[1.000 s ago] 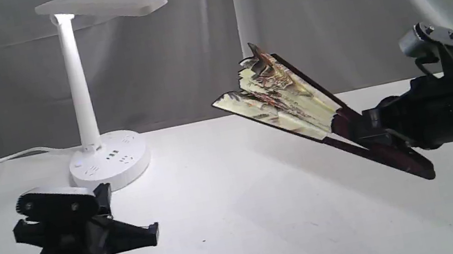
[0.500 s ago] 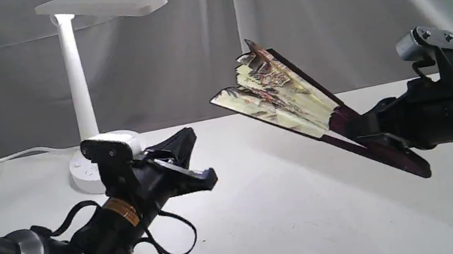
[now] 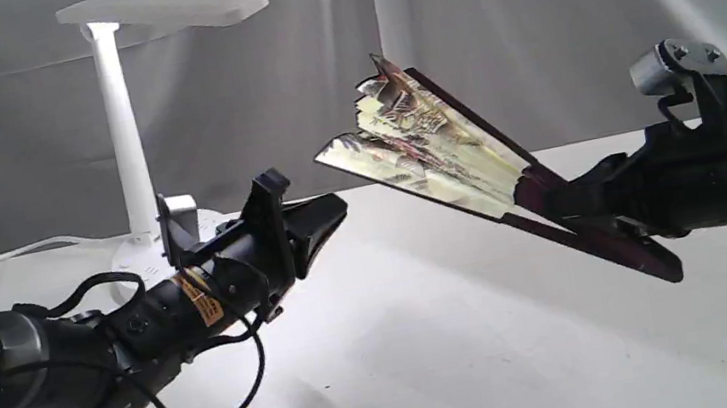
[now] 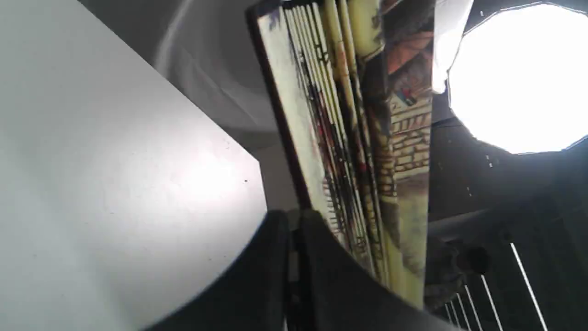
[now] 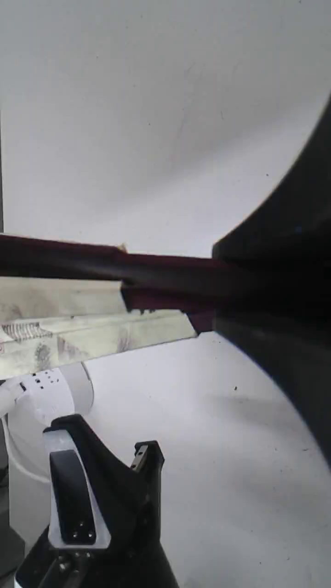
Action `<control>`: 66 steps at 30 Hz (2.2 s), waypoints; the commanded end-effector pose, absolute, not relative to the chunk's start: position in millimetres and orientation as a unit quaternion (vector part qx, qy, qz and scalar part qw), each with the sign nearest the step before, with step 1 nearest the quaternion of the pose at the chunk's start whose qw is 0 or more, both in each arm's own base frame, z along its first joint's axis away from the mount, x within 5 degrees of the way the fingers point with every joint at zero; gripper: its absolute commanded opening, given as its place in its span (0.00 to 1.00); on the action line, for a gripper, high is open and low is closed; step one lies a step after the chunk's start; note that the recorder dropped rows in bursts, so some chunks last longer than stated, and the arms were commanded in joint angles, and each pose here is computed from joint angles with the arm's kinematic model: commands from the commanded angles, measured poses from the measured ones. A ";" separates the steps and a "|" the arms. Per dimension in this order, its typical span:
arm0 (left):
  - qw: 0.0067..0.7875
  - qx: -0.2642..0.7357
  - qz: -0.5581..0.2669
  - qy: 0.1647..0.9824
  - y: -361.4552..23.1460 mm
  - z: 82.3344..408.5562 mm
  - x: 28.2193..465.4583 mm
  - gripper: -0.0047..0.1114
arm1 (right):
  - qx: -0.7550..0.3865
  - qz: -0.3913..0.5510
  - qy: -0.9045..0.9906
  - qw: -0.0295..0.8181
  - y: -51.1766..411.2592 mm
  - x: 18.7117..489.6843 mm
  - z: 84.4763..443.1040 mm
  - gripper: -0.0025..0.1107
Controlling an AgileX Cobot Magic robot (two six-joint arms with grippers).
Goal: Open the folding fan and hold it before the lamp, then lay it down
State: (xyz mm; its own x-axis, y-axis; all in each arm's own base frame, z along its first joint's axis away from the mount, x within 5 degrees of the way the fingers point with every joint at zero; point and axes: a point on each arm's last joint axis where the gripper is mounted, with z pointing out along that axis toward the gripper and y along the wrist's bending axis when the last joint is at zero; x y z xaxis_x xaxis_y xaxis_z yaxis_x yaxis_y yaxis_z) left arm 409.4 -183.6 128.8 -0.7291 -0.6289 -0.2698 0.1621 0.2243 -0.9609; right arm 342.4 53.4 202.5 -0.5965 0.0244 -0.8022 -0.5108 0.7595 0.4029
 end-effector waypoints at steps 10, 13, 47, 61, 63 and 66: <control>0.300 -0.209 -0.587 0.723 -183.2 128.9 418.0 0.60 | -0.146 0.323 0.830 0.430 55.0 342.1 205.0 0.02; 0.303 -0.220 -0.582 0.721 -181.9 128.9 419.9 0.60 | -0.150 0.326 0.829 0.429 55.6 341.6 205.2 0.02; 0.309 -0.234 -0.625 0.678 -230.6 118.9 449.0 0.56 | -0.160 0.333 0.827 0.424 57.2 339.8 205.3 0.02; 0.304 -0.246 -0.607 0.691 -230.1 111.6 449.5 0.41 | -0.159 0.334 0.827 0.423 57.2 339.7 205.2 0.02; 0.304 -0.246 -0.607 0.691 -230.1 111.6 449.5 0.36 | -0.161 0.333 0.827 0.423 57.2 339.6 205.1 0.02; 0.304 -0.246 -0.607 0.691 -230.1 111.6 449.5 0.35 | -0.162 0.333 0.827 0.422 57.3 339.5 205.0 0.02</control>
